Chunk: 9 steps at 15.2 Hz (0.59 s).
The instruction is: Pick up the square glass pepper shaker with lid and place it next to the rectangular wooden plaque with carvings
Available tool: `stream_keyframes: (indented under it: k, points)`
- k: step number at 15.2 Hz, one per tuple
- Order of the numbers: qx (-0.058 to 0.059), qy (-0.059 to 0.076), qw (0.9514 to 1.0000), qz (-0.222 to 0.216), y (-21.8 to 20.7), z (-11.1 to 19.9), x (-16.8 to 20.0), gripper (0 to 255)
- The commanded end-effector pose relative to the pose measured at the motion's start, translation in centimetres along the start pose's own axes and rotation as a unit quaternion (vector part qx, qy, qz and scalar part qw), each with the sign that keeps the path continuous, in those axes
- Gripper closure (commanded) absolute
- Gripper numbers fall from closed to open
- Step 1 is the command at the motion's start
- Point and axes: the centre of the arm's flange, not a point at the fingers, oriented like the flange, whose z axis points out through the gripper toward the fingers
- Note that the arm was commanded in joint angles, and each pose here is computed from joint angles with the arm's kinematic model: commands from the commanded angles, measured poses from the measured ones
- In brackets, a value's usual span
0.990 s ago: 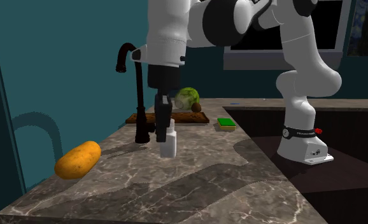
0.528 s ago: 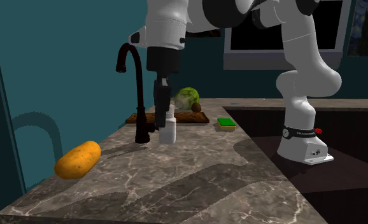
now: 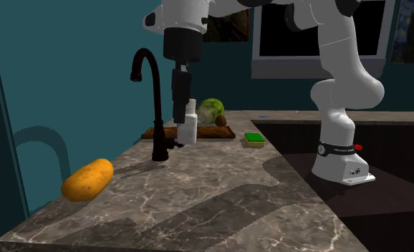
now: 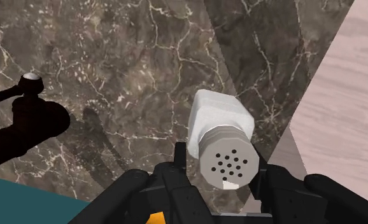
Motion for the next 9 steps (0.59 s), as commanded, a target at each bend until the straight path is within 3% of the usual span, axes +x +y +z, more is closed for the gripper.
stream_keyframes:
  k: [1,6,9]
  points:
    - [0.0,0.0,1.0,0.0,0.0,-1.1,0.0,255]
    - [0.0,0.0,1.0,0.0,0.0,-3.4,0.2,255]
    - [0.0,0.0,1.0,0.0,3.4,-3.4,-1.9,255]
